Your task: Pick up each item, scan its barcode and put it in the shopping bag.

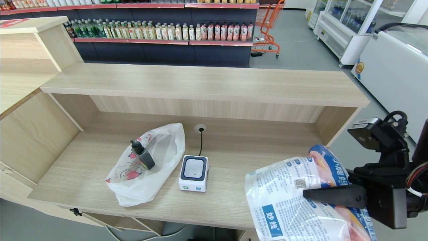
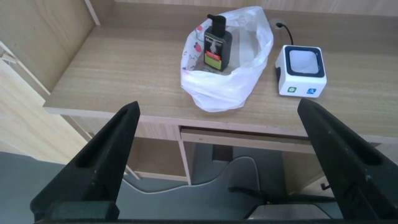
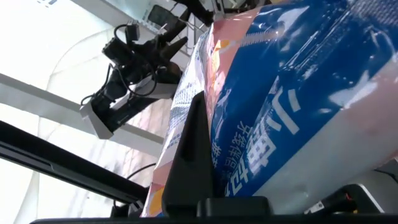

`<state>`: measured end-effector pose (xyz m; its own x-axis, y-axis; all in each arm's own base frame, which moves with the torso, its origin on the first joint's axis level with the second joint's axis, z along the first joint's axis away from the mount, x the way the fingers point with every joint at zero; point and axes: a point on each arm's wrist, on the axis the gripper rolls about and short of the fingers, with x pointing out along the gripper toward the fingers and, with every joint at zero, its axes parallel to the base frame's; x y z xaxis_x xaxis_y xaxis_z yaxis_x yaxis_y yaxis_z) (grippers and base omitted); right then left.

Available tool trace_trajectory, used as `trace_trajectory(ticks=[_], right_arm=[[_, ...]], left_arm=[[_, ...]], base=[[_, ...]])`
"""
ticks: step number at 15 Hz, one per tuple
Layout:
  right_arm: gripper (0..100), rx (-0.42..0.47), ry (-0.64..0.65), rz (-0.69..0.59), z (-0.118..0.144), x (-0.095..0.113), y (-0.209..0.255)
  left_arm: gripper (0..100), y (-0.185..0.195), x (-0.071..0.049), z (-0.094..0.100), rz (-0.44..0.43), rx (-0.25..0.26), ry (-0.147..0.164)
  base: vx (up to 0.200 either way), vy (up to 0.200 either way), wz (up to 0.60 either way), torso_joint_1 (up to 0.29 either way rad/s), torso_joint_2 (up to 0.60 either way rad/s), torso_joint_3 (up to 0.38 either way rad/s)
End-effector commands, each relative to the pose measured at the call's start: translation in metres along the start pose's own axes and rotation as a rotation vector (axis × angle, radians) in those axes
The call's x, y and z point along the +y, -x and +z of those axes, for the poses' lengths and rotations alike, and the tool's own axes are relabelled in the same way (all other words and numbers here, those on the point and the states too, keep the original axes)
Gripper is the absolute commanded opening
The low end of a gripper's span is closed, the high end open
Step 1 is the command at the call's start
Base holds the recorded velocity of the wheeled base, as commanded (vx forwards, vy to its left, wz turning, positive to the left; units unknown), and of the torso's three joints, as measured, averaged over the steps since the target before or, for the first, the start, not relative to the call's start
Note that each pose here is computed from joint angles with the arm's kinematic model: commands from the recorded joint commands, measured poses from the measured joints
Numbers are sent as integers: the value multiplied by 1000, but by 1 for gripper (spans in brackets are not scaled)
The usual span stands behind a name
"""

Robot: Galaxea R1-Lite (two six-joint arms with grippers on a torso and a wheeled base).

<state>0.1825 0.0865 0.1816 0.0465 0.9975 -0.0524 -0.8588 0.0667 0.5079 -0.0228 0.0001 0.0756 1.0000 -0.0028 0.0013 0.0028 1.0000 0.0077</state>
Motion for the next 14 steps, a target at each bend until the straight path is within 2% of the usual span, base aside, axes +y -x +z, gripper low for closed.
trace_trajectory(ticks=[1, 9, 14], right_arm=[[0, 7, -18, -4, -2, -4, -1], [0, 6, 11, -2, -2, -3, -1], [0, -8, 39, -4, 0, 6, 3]], left_arm=[[100, 0, 0, 0, 0, 1, 0], [100, 0, 0, 0, 0, 1, 0], [100, 0, 0, 0, 0, 1, 0]], base=[[0, 0, 0, 0, 0, 0], [0, 0, 0, 0, 0, 0], [0, 0, 0, 0, 0, 0]])
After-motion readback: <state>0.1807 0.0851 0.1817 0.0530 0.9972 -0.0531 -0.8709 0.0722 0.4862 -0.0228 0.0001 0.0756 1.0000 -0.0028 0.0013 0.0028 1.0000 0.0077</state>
